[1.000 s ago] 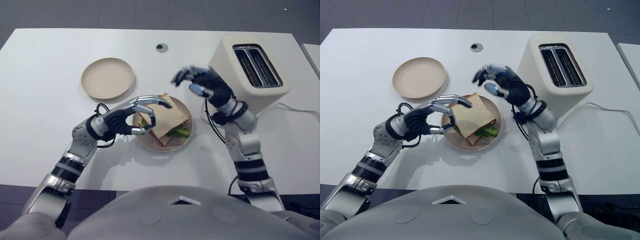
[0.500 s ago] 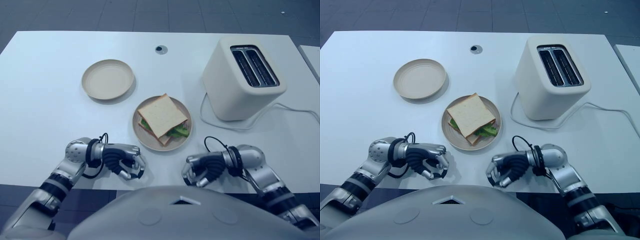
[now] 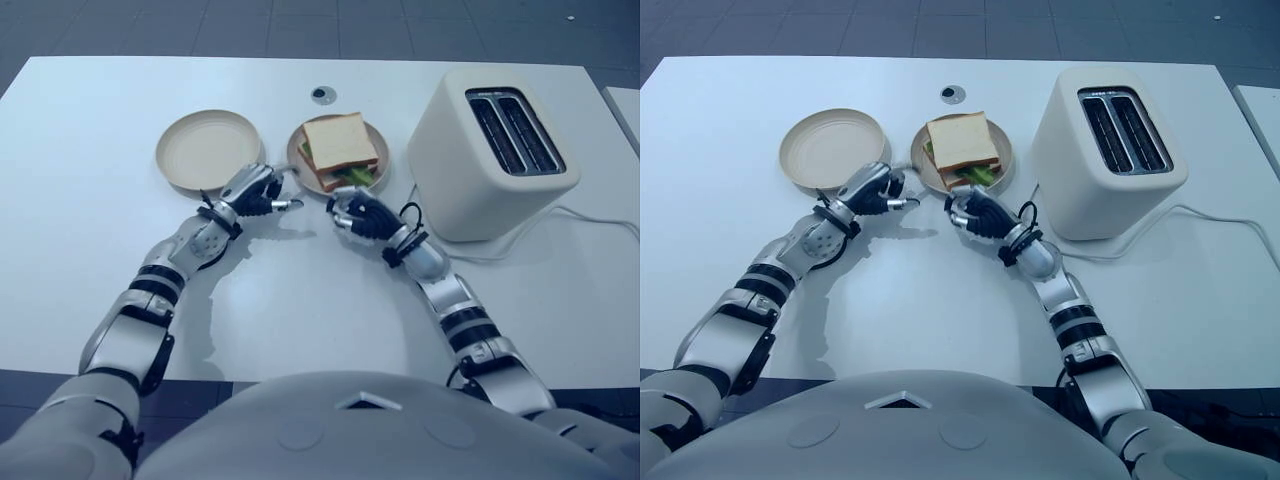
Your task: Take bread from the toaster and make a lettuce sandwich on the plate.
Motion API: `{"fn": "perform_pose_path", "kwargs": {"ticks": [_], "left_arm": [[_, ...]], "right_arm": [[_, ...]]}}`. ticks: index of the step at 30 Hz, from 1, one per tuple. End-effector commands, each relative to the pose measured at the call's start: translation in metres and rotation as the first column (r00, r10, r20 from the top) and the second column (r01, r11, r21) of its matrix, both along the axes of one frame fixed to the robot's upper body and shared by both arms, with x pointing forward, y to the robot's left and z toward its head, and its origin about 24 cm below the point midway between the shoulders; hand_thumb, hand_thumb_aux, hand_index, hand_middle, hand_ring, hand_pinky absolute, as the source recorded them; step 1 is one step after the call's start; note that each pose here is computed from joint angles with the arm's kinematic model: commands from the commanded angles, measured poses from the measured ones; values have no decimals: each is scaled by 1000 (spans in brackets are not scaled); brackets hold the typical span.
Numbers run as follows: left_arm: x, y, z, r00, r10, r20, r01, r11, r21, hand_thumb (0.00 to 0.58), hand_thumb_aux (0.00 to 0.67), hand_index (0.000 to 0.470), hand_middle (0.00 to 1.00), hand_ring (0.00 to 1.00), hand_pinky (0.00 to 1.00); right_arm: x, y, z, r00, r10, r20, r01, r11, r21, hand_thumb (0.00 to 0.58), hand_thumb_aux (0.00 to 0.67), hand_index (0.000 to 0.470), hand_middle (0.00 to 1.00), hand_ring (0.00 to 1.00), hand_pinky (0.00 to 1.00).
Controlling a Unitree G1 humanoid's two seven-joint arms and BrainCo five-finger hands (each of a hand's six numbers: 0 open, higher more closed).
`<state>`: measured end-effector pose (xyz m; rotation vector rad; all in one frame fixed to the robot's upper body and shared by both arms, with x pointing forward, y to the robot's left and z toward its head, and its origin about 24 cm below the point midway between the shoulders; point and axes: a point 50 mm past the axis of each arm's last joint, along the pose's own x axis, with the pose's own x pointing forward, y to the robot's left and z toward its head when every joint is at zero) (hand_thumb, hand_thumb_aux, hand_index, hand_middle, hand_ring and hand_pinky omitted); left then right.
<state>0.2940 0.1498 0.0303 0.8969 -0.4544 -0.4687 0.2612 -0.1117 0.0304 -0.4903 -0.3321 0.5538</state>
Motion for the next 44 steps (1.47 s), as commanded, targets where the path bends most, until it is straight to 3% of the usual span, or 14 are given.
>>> {"fn": "perform_pose_path", "kwargs": {"ticks": [1,2,3,7,9,24,44], "left_arm": [[-5,-6,23,996,-44,73,66,939,-338,0,0,0,0,0,0],[-7,-5,32,994,-53,99,91,896,-434,0,0,0,0,0,0],[-10,-2,44,989,-56,136,120,841,-527,0,0,0,0,0,0],[-24,12,90,961,-67,269,256,588,-767,0,0,0,0,0,0],[-33,12,101,946,-111,305,316,529,-788,0,0,0,0,0,0],[-37,8,95,942,-221,252,334,567,-753,0,0,0,0,0,0],[-32,8,91,951,-202,234,309,583,-752,0,0,0,0,0,0]], "right_arm": [[8,-9,27,984,-130,126,110,982,156,0,0,0,988,988,988],[8,-13,35,973,-167,159,135,971,199,0,0,0,427,427,427],[8,-17,47,956,-210,203,158,956,246,0,0,0,0,0,0],[-10,-32,91,853,-337,398,162,896,412,0,0,0,0,0,0],[-16,-37,98,824,-383,417,166,868,467,0,0,0,0,0,0],[-17,-35,95,833,-378,404,168,869,466,0,0,0,0,0,0],[-15,-31,95,830,-388,400,171,861,479,0,0,0,0,0,0]]}}
